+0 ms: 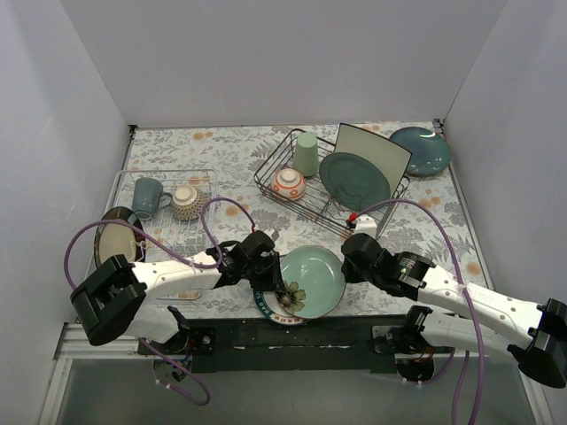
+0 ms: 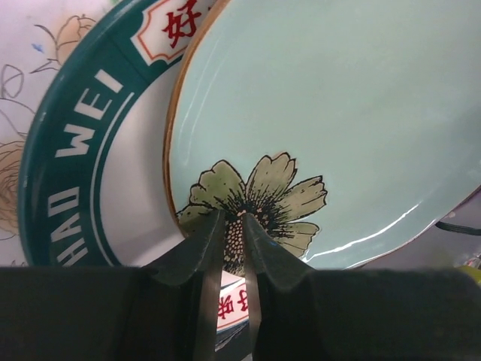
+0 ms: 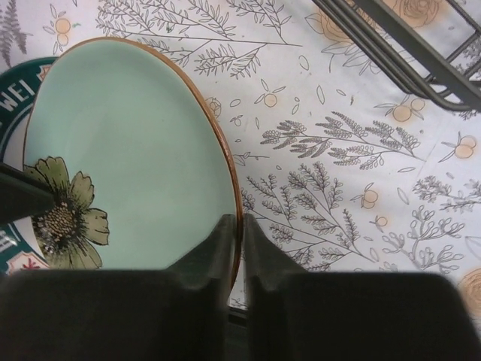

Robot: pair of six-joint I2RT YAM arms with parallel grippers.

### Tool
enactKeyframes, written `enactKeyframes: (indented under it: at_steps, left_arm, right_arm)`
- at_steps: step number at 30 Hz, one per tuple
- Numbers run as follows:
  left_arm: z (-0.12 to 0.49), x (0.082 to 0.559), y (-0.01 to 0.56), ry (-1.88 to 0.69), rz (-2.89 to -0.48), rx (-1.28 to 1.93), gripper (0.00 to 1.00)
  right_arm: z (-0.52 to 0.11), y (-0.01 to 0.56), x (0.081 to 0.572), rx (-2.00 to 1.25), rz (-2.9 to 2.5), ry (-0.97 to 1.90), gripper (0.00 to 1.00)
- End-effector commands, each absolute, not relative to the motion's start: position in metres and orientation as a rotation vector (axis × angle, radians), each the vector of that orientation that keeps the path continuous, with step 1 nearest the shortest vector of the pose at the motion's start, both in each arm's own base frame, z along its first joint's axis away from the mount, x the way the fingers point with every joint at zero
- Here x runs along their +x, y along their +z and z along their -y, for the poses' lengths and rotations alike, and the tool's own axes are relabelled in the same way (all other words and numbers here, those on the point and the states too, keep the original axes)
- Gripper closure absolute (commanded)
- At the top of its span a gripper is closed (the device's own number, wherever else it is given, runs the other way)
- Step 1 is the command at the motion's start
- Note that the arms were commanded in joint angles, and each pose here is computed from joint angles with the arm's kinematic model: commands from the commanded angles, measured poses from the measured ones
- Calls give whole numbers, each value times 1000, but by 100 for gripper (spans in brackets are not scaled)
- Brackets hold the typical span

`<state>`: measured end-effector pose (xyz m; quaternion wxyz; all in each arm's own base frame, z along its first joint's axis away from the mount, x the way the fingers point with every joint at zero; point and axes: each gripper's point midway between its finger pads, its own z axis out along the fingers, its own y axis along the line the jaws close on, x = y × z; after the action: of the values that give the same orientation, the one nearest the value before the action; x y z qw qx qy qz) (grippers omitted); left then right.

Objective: Load the mixed dishes into the dish rack

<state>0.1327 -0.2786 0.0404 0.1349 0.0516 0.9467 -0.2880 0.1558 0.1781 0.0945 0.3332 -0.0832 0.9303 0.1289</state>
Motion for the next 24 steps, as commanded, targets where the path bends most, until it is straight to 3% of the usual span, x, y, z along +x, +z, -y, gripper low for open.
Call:
enactKeyframes:
  at_steps: [1,3,4,7,14,21,24]
  left_arm:
    - [266,123,17,-739,-2796,143,85]
    - [266,119,12,-731,-2810,149,86]
    - [266,118,11,-732,-2812,154,86]
    - [266,114,4,-722,-2827,163,87]
    - [268,110,-4,-708,-2846,176,93]
    - [268,108,-6,-708,-2849,187,99]
    - [270,107,-8,-711,-2852,192,100]
  right_arm:
    - [-180,98,160,-185,-2389,363,66]
    - [-179,95,159,-190,-2392,365,48]
    - [-183,96,158,-196,-2387,389,32]
    - [-187,91,155,-213,-2387,436,18]
    - [-200,78,153,-228,-2377,521,12]
    - [-219,66,145,-242,-2360,684,12]
    - [-217,56,141,-218,-2377,700,17]
